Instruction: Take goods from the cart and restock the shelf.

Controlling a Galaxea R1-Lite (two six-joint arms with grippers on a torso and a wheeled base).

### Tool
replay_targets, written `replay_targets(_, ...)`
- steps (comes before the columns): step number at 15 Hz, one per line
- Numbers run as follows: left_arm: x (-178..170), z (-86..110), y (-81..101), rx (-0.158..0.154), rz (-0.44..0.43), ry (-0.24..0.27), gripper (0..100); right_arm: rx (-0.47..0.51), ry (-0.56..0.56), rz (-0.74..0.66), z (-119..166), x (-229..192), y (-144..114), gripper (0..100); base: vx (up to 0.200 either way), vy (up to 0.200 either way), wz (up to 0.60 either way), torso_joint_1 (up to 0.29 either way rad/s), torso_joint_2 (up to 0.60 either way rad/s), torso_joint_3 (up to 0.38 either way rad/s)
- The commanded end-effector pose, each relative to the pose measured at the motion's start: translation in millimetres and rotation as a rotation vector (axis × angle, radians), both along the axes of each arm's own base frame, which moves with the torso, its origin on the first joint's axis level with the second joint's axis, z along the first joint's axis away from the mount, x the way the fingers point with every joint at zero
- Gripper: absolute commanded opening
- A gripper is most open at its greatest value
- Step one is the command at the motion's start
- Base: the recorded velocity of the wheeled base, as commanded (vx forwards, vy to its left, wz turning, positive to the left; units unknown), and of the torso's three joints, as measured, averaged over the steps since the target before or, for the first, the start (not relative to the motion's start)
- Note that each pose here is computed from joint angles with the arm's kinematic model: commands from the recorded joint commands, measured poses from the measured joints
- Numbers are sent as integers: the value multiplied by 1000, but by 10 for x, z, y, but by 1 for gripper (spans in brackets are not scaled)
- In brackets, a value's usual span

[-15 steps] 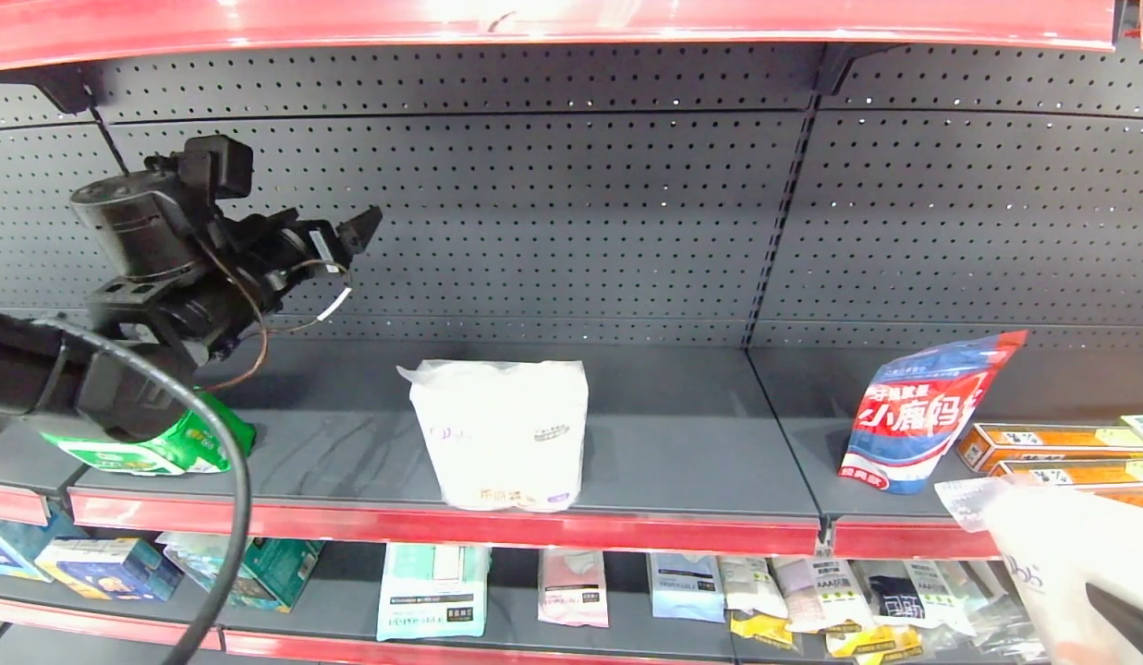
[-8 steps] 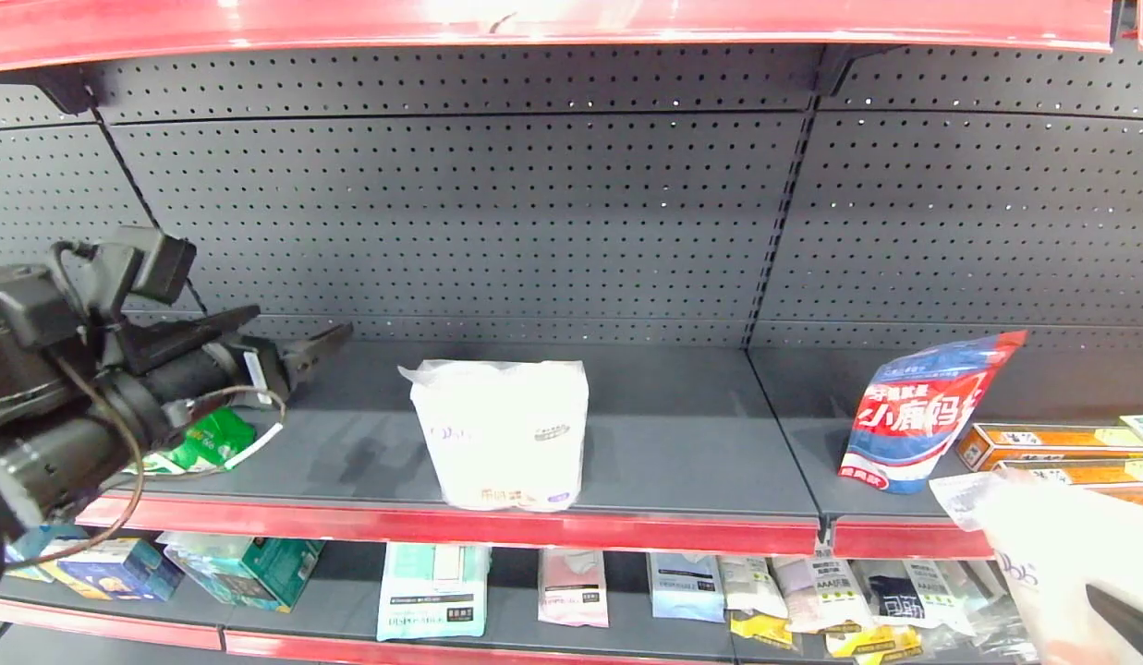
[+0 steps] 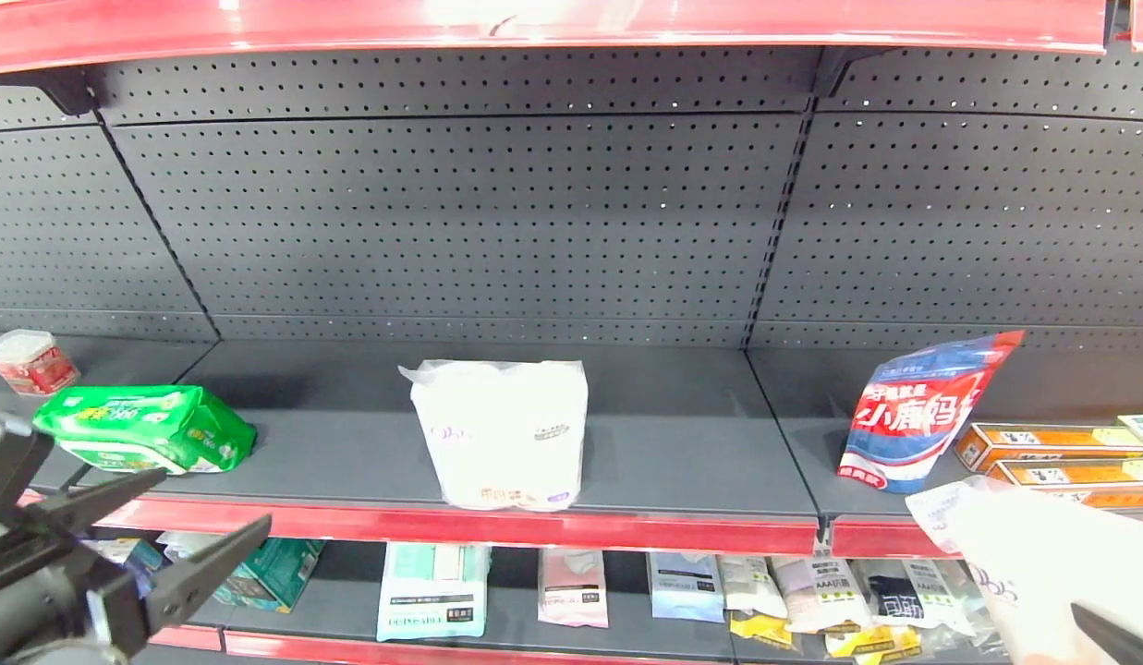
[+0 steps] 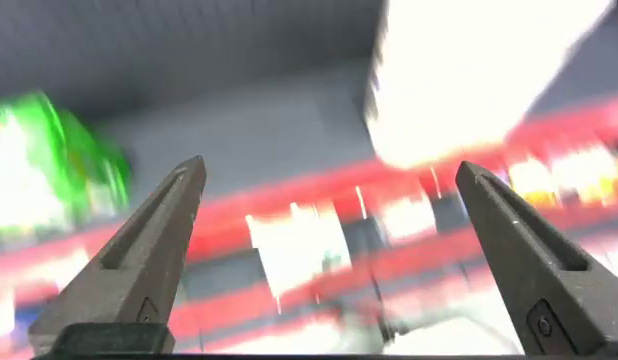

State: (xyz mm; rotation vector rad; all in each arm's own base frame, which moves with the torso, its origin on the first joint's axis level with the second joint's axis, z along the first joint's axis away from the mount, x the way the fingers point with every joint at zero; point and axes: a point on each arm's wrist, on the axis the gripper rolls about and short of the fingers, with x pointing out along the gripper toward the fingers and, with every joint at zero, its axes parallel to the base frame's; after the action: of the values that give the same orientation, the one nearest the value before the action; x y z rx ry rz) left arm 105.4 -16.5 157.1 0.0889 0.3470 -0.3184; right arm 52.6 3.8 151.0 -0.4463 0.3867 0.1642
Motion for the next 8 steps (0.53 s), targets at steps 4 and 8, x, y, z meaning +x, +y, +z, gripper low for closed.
replay_targets(4, -952, -20, 83, -45, -130, -104, 100, 2, -42, 2, 104, 2, 1, 0, 0, 0, 0, 0, 0, 0)
replay_targets(8, -1365, -599, 114, -87, -210, -140, 100, 3, -46, 4, 106, -5, 1, 0, 0, 0, 0, 0, 0, 0)
